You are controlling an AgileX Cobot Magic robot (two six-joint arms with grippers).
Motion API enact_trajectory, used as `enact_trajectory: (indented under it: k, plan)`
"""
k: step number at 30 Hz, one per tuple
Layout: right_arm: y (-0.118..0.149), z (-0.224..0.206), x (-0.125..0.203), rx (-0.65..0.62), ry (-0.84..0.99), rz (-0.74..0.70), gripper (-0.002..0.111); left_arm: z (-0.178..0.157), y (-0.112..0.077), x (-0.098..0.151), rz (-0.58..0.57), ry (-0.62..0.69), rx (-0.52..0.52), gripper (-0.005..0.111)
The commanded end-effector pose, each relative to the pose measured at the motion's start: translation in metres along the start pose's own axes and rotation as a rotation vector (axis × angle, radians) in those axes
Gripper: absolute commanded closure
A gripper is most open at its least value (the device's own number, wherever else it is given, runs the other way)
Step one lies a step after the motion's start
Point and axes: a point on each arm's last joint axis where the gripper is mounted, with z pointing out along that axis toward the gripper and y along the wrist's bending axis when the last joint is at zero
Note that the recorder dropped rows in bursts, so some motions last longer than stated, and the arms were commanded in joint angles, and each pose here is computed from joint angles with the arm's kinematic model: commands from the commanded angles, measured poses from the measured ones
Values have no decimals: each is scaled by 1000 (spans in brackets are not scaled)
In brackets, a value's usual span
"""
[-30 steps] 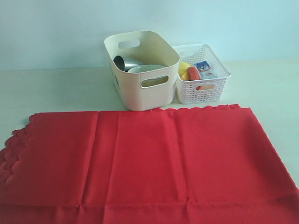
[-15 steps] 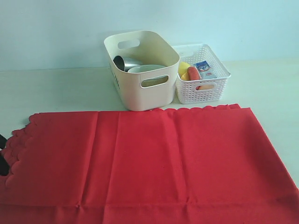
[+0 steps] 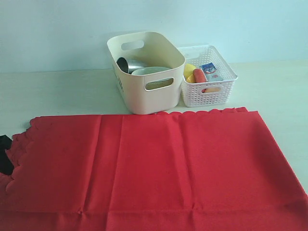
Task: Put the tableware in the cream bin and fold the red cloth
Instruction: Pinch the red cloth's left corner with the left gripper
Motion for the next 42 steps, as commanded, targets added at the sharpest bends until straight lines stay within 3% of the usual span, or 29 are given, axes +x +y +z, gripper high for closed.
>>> enact_trajectory:
  k: [1,25,35,42]
  plan:
    - [1,-2,-2,0,-9,3,108,2,1,-9,13,1,3,45]
    - [1,-2,-2,0,-9,5,108,29,19,-22,-43,56,27,45]
    - [1,-2,-2,-1,-9,7,108,29,10,-22,-11,71,129,45]
    - [1,-2,-2,-1,-9,7,108,26,-2,-20,34,79,269,45]
